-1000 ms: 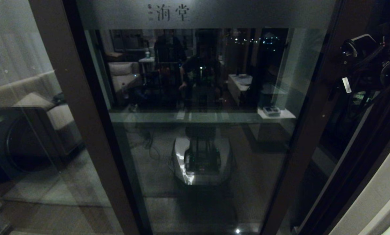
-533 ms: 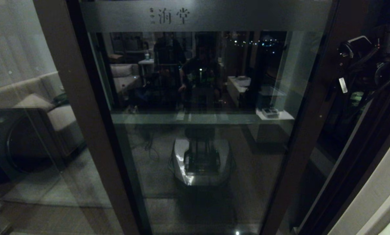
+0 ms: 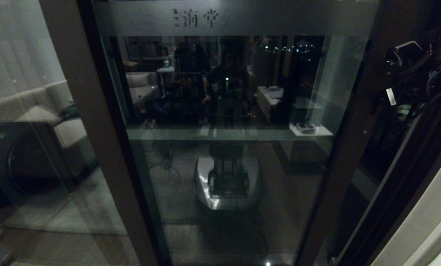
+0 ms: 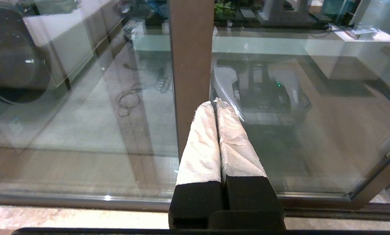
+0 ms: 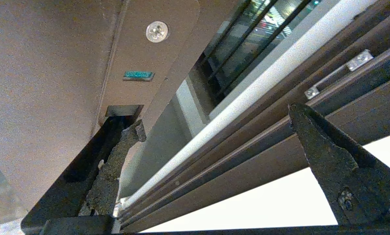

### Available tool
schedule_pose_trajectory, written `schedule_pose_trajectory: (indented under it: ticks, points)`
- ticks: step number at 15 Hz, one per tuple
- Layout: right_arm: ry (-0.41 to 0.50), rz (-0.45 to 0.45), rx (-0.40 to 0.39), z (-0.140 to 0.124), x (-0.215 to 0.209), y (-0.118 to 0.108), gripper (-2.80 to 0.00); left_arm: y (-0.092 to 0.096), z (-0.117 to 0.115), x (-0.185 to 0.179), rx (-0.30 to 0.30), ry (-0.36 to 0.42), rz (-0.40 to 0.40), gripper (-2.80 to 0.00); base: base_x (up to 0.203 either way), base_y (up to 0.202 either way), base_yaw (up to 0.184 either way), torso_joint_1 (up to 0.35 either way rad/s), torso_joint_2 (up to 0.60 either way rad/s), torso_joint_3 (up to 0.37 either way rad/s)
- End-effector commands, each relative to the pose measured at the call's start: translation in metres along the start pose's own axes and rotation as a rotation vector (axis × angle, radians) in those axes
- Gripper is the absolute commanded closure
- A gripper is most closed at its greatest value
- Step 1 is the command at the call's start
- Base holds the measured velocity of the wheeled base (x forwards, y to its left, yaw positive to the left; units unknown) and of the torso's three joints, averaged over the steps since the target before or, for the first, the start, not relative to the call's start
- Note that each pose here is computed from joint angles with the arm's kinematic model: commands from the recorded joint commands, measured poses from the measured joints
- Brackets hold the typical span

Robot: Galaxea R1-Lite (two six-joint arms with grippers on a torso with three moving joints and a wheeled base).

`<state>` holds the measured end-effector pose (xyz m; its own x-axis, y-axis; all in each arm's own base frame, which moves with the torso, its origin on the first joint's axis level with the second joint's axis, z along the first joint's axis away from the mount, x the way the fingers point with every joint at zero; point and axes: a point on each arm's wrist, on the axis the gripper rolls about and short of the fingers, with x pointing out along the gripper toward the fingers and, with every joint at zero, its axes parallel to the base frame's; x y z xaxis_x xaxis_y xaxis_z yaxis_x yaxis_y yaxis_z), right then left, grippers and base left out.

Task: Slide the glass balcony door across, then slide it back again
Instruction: Close the slid door

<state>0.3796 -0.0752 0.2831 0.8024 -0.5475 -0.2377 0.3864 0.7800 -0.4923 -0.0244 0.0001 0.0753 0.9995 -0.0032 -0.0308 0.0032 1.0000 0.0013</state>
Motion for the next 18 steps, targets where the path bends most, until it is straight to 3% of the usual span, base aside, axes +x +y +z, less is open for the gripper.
schedule_pose_trajectory:
  ticks: [1,12,18]
  points:
    - [0.019,-0.013,-0.009,-0.005,0.006,-0.001,-2.8,0.0,0.0,0.0,-0.001,0.0,0.0,0.0,0.0,0.0,0.0,0.0,0.0,0.0]
    - [0.057,-0.09,0.009,-0.018,0.018,-0.032,-2.8,0.0,0.0,0.0,-0.001,0.0,0.0,0.0,0.0,0.0,0.0,0.0,0.0,0.0]
    - [-0.032,-0.099,0.073,-0.001,-0.026,-0.056,-2.8,0.0,0.0,0.0,-0.001,0.0,0.0,0.0,0.0,0.0,0.0,0.0,0.0,0.0]
